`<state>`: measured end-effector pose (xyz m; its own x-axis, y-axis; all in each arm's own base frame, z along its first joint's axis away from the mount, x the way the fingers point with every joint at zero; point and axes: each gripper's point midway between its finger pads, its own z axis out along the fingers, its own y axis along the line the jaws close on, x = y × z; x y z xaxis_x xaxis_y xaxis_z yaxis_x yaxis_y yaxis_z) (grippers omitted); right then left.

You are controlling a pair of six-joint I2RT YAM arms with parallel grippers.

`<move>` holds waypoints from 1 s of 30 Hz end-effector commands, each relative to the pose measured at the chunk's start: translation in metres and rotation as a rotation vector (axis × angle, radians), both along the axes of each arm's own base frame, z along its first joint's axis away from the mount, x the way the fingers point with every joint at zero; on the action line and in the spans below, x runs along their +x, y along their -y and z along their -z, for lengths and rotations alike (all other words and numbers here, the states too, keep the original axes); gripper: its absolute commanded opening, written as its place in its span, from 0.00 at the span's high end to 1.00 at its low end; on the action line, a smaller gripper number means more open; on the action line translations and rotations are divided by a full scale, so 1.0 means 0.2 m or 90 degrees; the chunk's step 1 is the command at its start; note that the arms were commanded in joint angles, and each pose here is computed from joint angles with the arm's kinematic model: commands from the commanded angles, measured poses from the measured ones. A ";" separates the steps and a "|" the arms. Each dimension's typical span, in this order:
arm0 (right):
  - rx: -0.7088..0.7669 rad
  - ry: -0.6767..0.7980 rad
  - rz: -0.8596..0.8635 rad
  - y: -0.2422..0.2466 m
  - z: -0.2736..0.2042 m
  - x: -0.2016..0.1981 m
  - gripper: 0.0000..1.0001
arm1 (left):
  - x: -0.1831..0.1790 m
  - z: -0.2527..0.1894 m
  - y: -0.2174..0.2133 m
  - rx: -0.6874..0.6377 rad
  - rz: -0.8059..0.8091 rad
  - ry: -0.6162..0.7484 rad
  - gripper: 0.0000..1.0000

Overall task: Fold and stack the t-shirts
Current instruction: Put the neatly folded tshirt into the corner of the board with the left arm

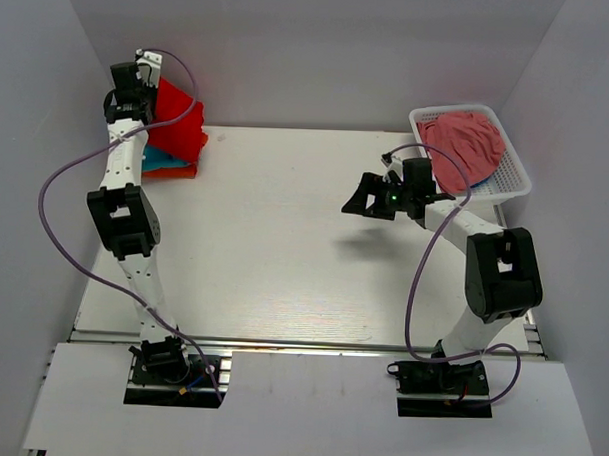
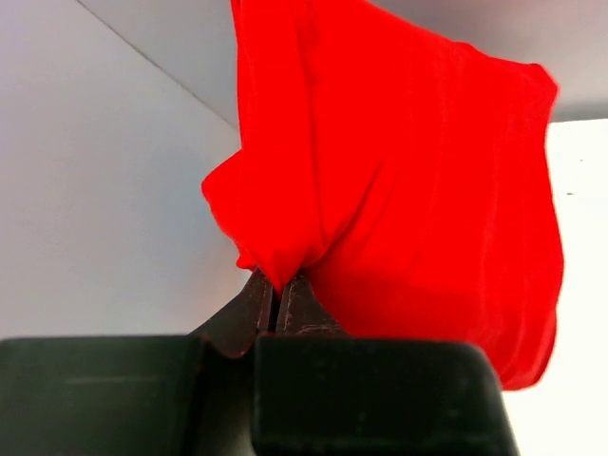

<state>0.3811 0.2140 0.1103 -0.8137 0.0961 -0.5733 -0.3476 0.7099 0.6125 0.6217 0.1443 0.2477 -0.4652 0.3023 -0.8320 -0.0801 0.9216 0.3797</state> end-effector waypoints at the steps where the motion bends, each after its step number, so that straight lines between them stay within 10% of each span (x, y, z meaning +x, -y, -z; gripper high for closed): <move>1: 0.022 0.038 -0.010 -0.04 -0.11 0.06 0.10 | 0.02 0.03 -0.09 0.002 -0.035 0.013 1.00; 5: 0.023 0.030 -0.013 -0.05 -0.09 0.07 0.10 | 0.00 0.09 -0.22 0.036 -0.135 0.007 1.00; 6: 0.024 0.027 -0.014 -0.06 -0.08 0.07 0.10 | -0.01 0.13 -0.27 0.043 -0.156 0.002 0.76; 9: 0.025 0.016 -0.016 -0.07 -0.06 0.07 0.10 | -0.03 0.16 -0.37 0.061 -0.238 0.008 0.54; 10: 0.026 0.018 -0.015 -0.07 -0.07 0.08 0.10 | -0.04 0.15 -0.40 0.062 -0.268 0.013 0.12; 11: 0.026 0.016 -0.015 -0.07 -0.06 0.08 0.10 | -0.07 0.19 -0.47 0.086 -0.338 0.011 0.00; 18: 0.022 0.018 -0.020 -0.09 -0.06 0.08 0.10 | -0.10 0.14 -0.52 0.085 -0.403 0.043 0.00; 30: 0.015 0.049 -0.037 -0.11 -0.12 0.03 0.10 | -0.07 0.00 -0.07 -0.165 -0.191 0.067 0.00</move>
